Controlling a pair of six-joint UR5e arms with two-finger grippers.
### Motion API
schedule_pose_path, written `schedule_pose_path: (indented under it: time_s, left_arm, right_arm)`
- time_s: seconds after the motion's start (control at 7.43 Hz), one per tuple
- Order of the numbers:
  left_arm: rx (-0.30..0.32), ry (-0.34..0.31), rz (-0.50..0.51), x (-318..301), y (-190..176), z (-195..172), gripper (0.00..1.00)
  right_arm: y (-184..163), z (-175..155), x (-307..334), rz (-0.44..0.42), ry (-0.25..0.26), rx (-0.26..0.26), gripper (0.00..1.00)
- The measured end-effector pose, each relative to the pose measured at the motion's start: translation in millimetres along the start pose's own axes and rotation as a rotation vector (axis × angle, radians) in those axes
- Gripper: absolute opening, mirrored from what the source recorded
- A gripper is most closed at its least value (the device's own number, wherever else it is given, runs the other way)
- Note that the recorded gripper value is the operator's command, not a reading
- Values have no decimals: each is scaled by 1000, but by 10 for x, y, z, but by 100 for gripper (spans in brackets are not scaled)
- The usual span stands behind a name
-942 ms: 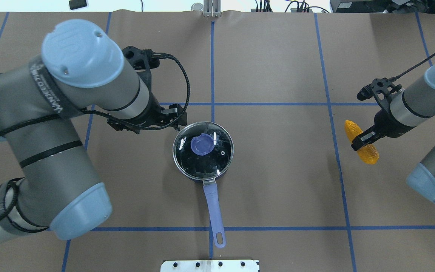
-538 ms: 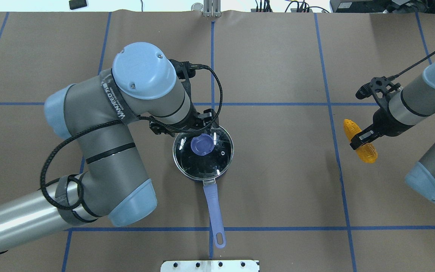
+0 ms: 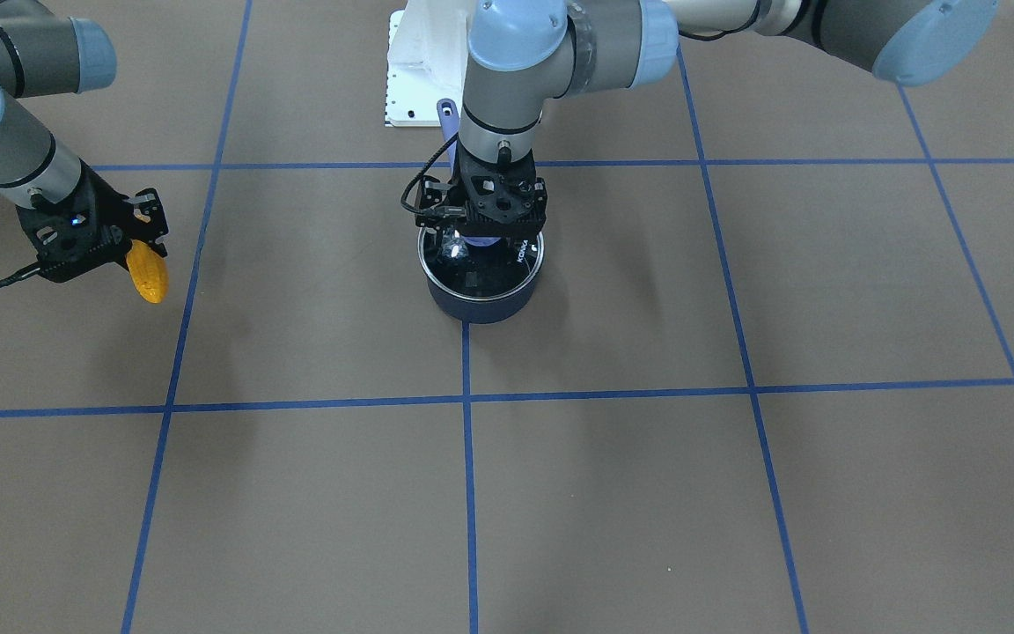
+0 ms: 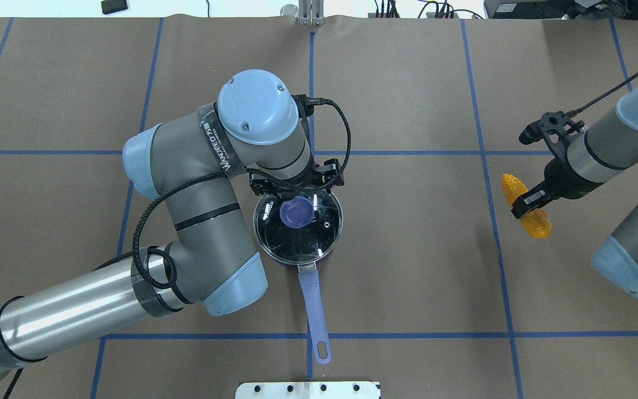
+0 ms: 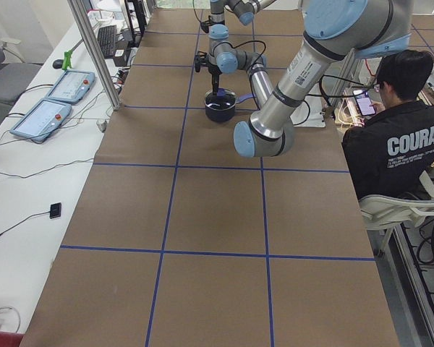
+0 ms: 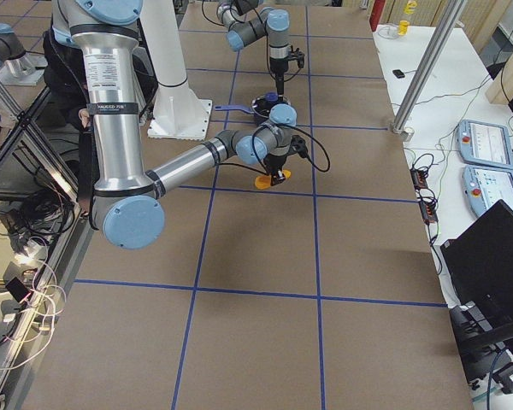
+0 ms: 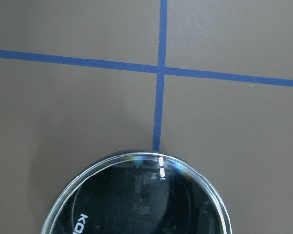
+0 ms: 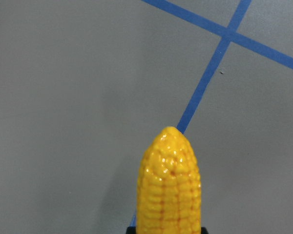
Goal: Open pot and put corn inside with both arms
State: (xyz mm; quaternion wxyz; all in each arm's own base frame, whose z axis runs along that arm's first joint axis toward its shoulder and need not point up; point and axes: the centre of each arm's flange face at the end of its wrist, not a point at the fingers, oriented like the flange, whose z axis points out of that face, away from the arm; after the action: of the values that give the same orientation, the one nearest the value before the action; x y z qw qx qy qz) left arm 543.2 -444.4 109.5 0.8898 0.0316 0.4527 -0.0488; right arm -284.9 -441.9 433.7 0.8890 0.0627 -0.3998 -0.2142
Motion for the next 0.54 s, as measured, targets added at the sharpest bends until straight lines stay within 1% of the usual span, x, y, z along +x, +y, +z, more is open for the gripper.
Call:
schedule_pose_path:
  time_s: [0.27,0.54]
  left_arm:
    - [-3,-2,5,-4,20,-43,96]
    - [-13,-30,29,-47,51,-113,97]
  right_arm:
    - [-1,-2,-4,-1,0,0,41]
    - [2,2,1,0,1,0,41]
